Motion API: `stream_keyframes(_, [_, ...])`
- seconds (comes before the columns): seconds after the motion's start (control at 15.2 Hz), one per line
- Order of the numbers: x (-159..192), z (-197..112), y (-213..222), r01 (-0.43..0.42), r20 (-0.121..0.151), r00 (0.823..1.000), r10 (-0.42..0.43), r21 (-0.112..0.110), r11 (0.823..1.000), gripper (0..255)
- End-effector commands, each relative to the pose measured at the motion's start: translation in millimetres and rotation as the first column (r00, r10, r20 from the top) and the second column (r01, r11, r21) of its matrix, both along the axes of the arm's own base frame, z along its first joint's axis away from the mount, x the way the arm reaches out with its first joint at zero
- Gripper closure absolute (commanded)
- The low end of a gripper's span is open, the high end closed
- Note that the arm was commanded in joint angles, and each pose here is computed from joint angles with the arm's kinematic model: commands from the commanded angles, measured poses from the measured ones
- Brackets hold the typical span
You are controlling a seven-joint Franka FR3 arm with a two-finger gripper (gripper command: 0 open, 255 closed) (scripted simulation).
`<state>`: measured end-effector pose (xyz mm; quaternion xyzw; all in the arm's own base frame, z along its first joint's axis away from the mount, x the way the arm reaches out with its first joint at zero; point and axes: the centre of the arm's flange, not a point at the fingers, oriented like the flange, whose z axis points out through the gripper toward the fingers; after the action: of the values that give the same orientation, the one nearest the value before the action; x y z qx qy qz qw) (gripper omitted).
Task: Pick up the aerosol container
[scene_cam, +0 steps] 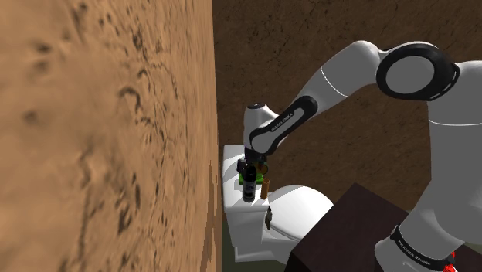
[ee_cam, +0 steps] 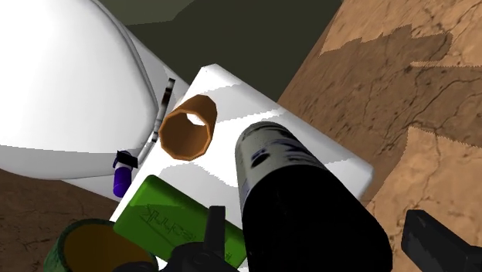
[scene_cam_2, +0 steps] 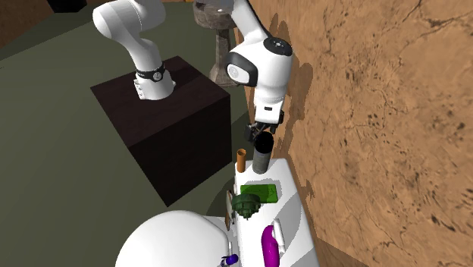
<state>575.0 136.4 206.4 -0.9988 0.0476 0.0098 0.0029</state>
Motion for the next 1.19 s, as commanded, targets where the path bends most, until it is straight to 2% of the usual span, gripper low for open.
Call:
stream_keyframes(0.0, [-0.8, -14.1, 0.1, 0.0, 0.0, 1.0, 0.0, 0.0, 1.0, 0])
stream_keyframes(0.13, [-0.8, -14.1, 0.1, 0.0, 0.0, 1.0, 0.0, 0.0, 1.0, 0])
stream_keyframes(0.2, [-1.3, -13.8, 0.0, 0.0, 0.0, 1.0, 0.0, 0.0, 1.0, 255])
stream_keyframes(0.79, [-0.8, -14.1, 0.1, 0.0, 0.0, 1.0, 0.0, 0.0, 1.0, 255])
stream_keyframes(1.12, [-0.8, 12.3, 0.1, 0.0, 0.0, 1.0, 0.0, 0.0, 1.0, 255])
